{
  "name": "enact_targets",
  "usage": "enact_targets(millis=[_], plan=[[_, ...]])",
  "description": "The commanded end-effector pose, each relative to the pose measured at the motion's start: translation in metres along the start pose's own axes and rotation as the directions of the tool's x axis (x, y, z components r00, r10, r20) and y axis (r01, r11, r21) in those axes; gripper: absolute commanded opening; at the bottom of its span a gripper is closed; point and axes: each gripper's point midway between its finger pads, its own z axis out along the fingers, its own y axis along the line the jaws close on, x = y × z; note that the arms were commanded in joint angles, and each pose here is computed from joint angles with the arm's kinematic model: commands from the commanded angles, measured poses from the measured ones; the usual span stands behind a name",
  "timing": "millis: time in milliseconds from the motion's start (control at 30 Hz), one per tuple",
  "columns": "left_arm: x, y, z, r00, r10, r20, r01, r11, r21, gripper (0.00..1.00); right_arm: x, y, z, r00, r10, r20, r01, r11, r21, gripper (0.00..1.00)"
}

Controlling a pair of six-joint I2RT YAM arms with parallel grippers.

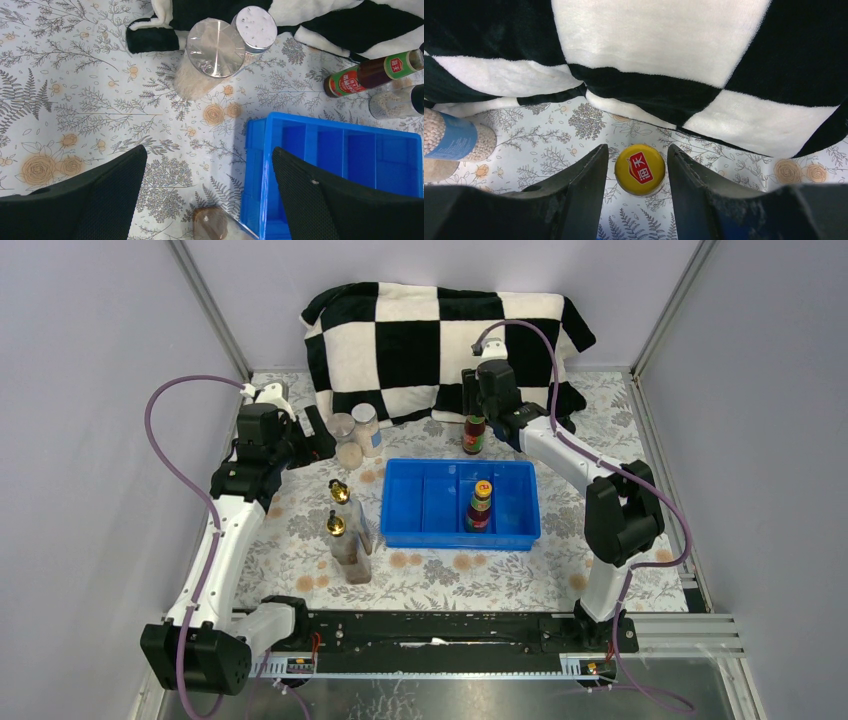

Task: Organize the condiment bottles
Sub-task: Pick up the bottle from the center of the board.

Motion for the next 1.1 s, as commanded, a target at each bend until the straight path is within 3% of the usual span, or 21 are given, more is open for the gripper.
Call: enact_targets(millis=[0, 433, 767, 1067], plan=[[-0.005, 0.001, 0.005, 0.999, 0.025, 0.027, -0.025, 1.0, -0.001, 0.99, -0.02, 0.002, 0.002, 0.999, -0.003, 0.04, 0.003, 1.0, -0.007, 0.54], [-0.006, 0.001, 0.006, 0.999, 0.027, 0.028, -0.027, 1.0, -0.001, 0.99, -0.006, -0.002, 0.009, 1.0, -0.023, -0.013, 0.023, 1.0, 0.017, 0.53], [-0.003, 0.002, 0.007, 0.999, 0.03, 0.024, -0.03, 1.0, -0.003, 0.99, -0.012, -0.001, 0.006, 1.0, -0.015, 0.01, 0.014, 1.0, 0.013, 0.39], [-0.003, 0.002, 0.008, 0.999, 0.028, 0.021, -0.028, 1.0, -0.002, 0.99, -0.046, -0.004, -0.018, 0.997, -0.009, 0.08, 0.008, 1.0, 0.008, 0.32]])
